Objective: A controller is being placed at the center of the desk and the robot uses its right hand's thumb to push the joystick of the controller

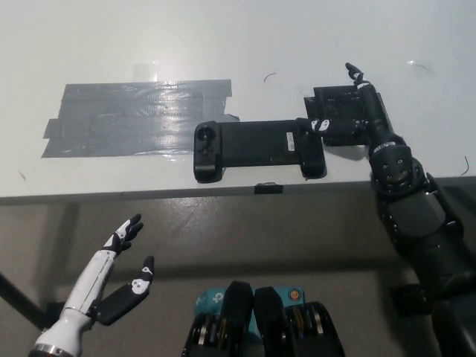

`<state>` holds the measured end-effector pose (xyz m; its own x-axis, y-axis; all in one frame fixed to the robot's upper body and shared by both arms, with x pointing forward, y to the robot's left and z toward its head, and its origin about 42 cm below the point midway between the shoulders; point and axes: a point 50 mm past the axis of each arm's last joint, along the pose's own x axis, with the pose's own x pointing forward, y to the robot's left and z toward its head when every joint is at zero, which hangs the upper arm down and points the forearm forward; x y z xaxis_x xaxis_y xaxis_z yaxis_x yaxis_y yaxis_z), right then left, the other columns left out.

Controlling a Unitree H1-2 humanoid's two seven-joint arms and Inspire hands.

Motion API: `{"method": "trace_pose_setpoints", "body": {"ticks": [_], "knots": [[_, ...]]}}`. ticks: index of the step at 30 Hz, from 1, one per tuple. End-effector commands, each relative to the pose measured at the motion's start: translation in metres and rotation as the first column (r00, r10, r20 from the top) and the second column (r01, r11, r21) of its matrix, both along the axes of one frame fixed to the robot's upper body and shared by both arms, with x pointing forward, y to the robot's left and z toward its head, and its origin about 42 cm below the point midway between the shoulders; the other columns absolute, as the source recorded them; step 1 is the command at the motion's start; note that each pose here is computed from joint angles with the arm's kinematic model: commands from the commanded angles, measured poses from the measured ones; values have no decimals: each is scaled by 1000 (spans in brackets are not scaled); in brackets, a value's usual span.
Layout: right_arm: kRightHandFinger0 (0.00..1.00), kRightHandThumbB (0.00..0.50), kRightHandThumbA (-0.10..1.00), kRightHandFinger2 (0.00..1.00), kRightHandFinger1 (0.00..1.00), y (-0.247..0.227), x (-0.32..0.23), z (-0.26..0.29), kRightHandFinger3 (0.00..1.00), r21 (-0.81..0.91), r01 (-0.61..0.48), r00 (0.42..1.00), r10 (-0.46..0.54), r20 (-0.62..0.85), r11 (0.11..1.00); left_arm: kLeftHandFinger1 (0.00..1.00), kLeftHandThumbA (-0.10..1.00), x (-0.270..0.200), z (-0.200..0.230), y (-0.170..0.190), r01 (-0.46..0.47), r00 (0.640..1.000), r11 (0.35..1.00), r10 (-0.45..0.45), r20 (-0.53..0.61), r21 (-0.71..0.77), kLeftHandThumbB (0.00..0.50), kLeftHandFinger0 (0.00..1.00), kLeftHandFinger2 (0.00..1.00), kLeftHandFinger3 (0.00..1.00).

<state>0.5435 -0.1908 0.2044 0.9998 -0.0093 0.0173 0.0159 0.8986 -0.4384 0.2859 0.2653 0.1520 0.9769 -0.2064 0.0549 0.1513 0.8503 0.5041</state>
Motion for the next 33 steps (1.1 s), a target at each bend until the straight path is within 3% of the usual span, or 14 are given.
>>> {"method": "trace_pose_setpoints", "body": {"ticks": [1,9,12,17,18,19,21,27,30,33], "knots": [[1000,225,1000,1000,1000,-13,17,43,1000,6,45,991,-45,124,999,1000,432,2,11,-2,19,999,1000,-19,44,-3,18,1000,1000,1000],[1000,230,1000,1000,1000,-21,20,52,1000,15,64,988,-66,140,998,1000,455,3,11,-3,19,998,1000,-19,51,3,22,1000,1000,1000],[1000,261,1000,1000,1000,-21,18,65,1000,25,41,979,-46,199,999,1000,463,4,12,-3,23,998,1000,-23,53,2,24,1000,1000,1000],[1000,252,1000,1000,1000,-18,9,93,1000,16,-3,946,-2,323,1000,1000,470,4,13,-3,27,998,1000,-28,52,3,18,1000,1000,1000],[1000,270,1000,1000,1000,-18,7,96,1000,19,-10,941,3,337,1000,1000,468,4,13,-3,28,998,1000,-28,52,0,18,1000,1000,1000],[1000,306,1000,1000,1000,-14,-2,112,1000,38,-31,925,14,380,999,1000,467,4,13,-3,29,998,1000,-29,52,-7,18,1000,1000,1000],[1000,309,1000,1000,1000,-11,-10,123,1000,48,-61,905,35,423,997,1000,467,3,12,-2,26,998,1000,-25,50,-3,21,1000,1000,1000],[1000,289,1000,1000,1000,-5,-67,154,1000,37,-164,836,119,536,986,1000,476,4,9,-2,29,999,1000,-29,42,8,21,1000,1000,1000],[1000,255,1000,1000,1000,-1,-107,149,1000,71,-234,795,149,587,970,1000,478,3,7,-1,25,999,1000,-25,36,4,23,1000,1000,1000],[1000,258,1000,1000,1000,2,-138,137,1000,100,-289,770,169,615,952,1000,470,1,4,-2,21,1000,1000,-21,23,-3,20,1000,1000,1000]]}}
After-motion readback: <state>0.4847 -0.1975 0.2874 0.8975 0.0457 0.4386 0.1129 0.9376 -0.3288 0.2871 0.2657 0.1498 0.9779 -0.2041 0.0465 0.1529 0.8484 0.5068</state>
